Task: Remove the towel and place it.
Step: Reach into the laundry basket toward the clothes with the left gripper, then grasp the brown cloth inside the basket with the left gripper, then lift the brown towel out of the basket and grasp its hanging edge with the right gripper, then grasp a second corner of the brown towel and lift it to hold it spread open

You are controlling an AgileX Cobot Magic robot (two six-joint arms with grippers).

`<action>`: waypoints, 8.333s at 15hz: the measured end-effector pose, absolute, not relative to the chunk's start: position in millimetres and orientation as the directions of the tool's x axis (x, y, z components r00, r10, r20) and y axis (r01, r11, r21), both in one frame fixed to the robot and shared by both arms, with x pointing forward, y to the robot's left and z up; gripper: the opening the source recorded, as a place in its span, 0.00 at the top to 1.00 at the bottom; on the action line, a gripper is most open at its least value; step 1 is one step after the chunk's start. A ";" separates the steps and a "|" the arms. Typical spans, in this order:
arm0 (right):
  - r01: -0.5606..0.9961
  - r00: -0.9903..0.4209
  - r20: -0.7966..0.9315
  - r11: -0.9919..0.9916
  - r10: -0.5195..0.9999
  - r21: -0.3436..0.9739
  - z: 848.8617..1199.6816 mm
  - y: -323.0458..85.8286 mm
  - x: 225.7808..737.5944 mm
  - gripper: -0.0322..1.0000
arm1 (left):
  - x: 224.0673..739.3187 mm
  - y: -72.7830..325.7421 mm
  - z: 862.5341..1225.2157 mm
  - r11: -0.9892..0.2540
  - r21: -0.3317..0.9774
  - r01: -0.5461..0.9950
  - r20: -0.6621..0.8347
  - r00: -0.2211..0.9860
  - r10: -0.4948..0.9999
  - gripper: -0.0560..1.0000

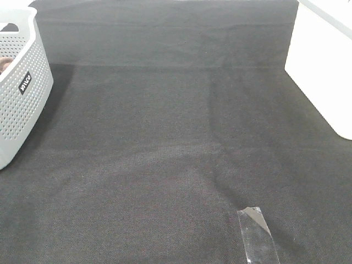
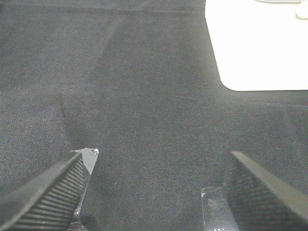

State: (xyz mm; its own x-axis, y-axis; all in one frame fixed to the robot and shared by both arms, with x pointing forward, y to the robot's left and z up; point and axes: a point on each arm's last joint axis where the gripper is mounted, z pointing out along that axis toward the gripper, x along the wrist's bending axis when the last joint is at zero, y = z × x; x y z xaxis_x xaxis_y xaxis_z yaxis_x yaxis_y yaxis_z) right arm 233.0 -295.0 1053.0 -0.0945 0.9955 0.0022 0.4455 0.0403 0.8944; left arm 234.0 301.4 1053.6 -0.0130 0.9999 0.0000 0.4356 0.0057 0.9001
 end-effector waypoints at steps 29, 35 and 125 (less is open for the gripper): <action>0.446 -0.094 0.002 0.040 0.996 0.894 1053.0 -295.0 233.0 0.23 | 653.5 429.2 1030.0 -0.842 -0.175 0.511 0.486 0.788 0.377 0.01; 0.446 -0.094 0.002 0.040 0.996 0.894 1053.0 -295.0 233.0 0.23 | 682.6 432.7 986.9 -0.888 -0.189 0.418 0.463 0.836 0.295 0.01; 0.301 -0.663 -0.207 0.509 0.720 0.806 1236.3 -107.7 578.1 0.97 | 548.3 124.6 1256.1 -0.650 0.751 -0.119 0.591 0.560 0.580 0.94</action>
